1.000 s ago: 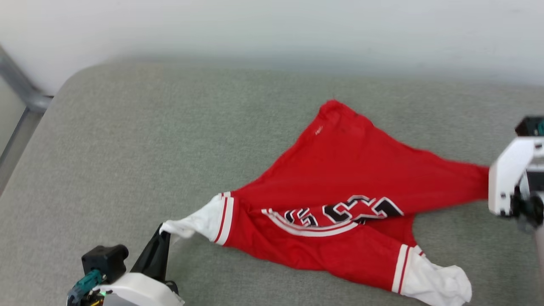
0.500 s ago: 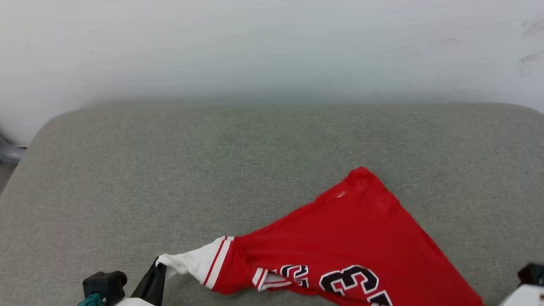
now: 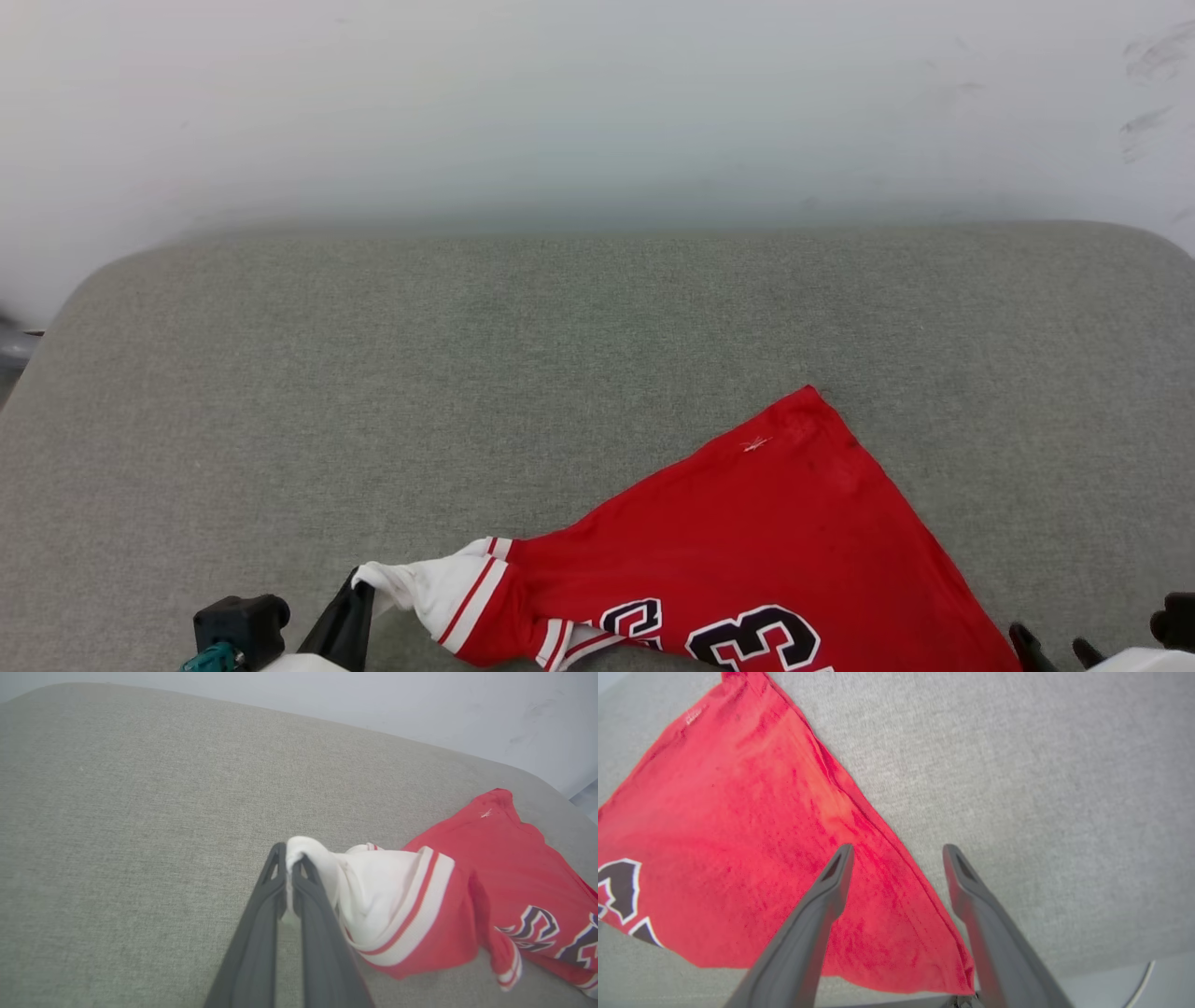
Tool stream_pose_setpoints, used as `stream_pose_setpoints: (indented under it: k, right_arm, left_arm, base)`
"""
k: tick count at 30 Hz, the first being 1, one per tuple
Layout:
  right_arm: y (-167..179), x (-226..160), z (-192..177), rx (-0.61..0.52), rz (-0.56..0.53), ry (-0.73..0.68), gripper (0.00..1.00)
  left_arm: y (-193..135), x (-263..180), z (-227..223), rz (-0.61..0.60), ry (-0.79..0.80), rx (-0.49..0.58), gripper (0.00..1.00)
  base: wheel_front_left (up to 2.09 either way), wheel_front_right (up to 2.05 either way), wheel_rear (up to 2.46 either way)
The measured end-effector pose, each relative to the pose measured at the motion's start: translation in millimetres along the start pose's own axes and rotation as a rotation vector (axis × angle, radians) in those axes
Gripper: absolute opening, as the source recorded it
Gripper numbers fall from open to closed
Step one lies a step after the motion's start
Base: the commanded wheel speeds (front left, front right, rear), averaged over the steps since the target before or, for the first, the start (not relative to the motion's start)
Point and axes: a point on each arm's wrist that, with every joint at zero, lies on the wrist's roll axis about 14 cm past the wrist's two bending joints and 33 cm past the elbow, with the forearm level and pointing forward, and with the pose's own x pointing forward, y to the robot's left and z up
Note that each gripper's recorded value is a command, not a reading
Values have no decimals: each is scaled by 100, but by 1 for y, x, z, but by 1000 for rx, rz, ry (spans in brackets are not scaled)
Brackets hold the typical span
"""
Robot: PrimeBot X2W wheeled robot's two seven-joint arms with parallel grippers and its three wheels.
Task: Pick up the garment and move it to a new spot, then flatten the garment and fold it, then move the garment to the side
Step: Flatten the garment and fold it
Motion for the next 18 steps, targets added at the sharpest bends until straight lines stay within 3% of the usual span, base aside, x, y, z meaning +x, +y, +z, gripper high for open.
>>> stream_pose_setpoints:
  k: [6,9,15,18]
  right_arm:
    - [29,17,62,-7,67,-331,100]
    - [48,33,80,-11,110,-403,100]
    - [76,78,103,-107,168,-347,100]
    - [89,105,105,-178,185,-200,100]
  left_arm:
    - [-4,9,6,-21,-12,7,0]
    - [-5,18,13,-32,-31,4,0]
    - [-6,33,19,-51,-49,4,0]
    - [-6,41,23,-61,-61,9,0]
  base:
    - [0,0,0]
    - [0,0,0]
    - [0,0,0]
    - [0,0,0]
